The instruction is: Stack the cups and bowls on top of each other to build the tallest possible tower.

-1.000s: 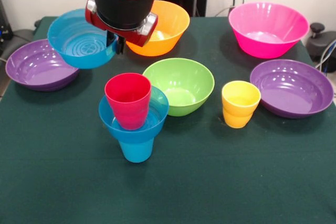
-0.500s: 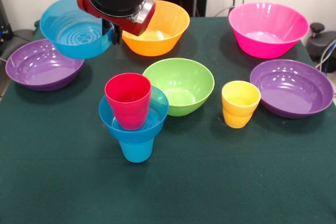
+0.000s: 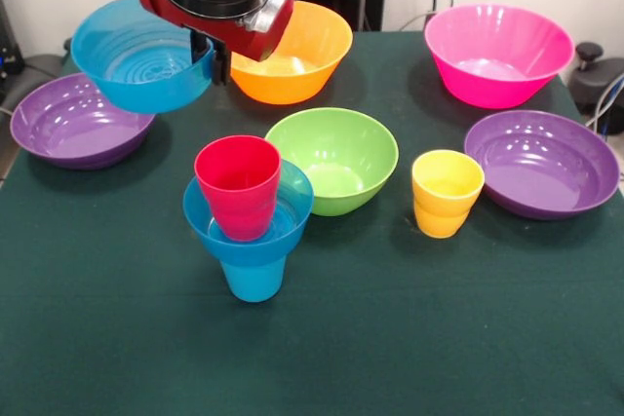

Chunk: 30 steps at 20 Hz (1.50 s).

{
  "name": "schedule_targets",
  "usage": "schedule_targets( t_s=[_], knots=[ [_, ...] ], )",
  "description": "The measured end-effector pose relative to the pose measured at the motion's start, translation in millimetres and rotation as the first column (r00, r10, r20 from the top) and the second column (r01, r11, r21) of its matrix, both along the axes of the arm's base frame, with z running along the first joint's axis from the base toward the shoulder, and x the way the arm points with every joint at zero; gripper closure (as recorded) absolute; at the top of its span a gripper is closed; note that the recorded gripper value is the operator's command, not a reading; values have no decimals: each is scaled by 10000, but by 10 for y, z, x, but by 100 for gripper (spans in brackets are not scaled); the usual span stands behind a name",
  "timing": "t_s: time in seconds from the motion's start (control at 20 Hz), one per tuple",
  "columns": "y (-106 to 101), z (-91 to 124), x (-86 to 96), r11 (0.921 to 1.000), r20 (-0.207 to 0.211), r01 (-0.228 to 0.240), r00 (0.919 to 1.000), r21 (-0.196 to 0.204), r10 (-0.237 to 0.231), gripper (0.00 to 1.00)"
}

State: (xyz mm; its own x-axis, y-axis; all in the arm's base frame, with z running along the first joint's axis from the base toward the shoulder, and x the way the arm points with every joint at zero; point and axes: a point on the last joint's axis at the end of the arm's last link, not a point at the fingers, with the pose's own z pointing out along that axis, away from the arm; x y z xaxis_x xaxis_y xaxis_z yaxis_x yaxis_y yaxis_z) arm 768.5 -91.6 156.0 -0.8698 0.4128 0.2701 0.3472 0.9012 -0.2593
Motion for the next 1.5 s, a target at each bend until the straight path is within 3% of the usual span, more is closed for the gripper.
schedule_targets(
  t_s=[0.55, 1.05, 1.5],
  knots=[
    [86, 35, 151, 9996, 347, 71, 9994, 269, -81, 100],
    [187, -143, 199, 9982, 283, 118, 9995, 582, -135, 100],
    [302, -304, 235, 9981, 225, -15, 9997, 614, 1, 100]
  ],
)
